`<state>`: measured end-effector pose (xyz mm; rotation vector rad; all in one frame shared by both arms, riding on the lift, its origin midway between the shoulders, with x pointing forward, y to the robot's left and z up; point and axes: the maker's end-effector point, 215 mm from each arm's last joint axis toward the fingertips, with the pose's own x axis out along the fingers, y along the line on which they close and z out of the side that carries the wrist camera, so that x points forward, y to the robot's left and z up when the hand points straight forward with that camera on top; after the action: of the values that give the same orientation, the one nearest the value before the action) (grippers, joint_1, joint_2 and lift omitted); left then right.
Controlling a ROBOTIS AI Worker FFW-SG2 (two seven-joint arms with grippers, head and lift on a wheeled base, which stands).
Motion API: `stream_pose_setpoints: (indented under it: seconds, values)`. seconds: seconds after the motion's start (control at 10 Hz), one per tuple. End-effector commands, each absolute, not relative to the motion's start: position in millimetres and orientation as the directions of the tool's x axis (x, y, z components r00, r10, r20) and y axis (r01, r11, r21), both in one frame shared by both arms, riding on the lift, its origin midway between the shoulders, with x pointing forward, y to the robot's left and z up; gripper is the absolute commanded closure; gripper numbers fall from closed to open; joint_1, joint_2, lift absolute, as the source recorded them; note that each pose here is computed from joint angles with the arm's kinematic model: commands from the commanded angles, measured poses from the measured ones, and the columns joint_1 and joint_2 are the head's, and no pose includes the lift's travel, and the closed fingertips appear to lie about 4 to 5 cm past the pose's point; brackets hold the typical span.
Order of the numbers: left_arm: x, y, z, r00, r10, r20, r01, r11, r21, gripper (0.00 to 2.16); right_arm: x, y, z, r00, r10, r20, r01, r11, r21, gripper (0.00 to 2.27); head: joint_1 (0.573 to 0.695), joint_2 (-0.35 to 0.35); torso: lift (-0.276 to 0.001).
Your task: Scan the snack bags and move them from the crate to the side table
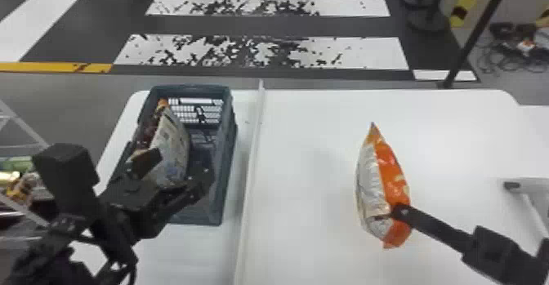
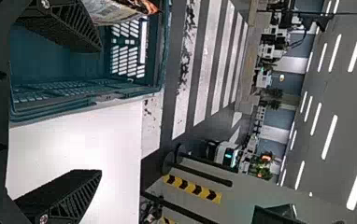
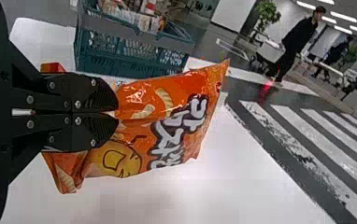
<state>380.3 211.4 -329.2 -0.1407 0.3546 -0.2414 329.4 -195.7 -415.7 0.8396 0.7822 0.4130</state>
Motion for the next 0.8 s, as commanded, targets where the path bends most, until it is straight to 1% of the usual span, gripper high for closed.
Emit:
stream_pose_setpoints:
  seconds: [0.0, 0.1, 0.3, 0.4, 0.5, 0.6, 0.7]
  values:
    - [380.5, 207.5, -331.2, 0.906, -0.264, -0.33, 0.215, 0.96, -0.178, 0.07, 332.7, -224.9, -445.5, 0.689, 0.517, -0.508, 0.098, 0.627, 0.773, 2.24, 0.695, 0.026, -0.087]
    - [380.9, 207.7, -331.4, 0.906, -0.265, -0.331, 0.217, 0.96, -0.175, 0.07, 338.1, -249.1, -460.9, 0.718, 0.434, -0.544, 0.172, 0.648, 0.742, 2.24, 0.695, 0.004, -0.087]
    - [379.8, 207.3, -331.1, 0.905, -0.266, -0.333, 0.219, 0.96, -0.174, 0.07, 347.4, -295.3, -475.2, 0.748, 0.297, -0.594, 0.27, 0.681, 0.681, 2.24, 0.695, -0.079, -0.087]
    - [379.5, 206.8, -331.1, 0.903, -0.268, -0.334, 0.22, 0.96, -0.174, 0.07, 347.4, -313.2, -480.1, 0.743, 0.251, -0.621, 0.307, 0.696, 0.649, 2.12, 0.695, -0.101, -0.087]
    - [379.3, 204.9, -330.3, 0.903, -0.272, -0.333, 0.223, 0.958, -0.177, 0.07, 346.9, -324.6, -481.9, 0.739, 0.218, -0.638, 0.324, 0.715, 0.619, 1.37, 0.695, -0.143, -0.087]
    - [379.3, 203.5, -330.8, 0.902, -0.274, -0.334, 0.225, 0.958, -0.178, 0.07, 346.5, -334.7, -482.1, 0.738, 0.193, -0.647, 0.33, 0.733, 0.595, 0.29, 0.695, -0.172, -0.087]
    - [378.6, 202.0, -331.5, 0.9, -0.277, -0.336, 0.227, 0.957, -0.18, 0.07, 351.7, -345.3, -479.4, 0.746, 0.173, -0.644, 0.316, 0.758, 0.571, 0.04, 0.695, -0.194, -0.087]
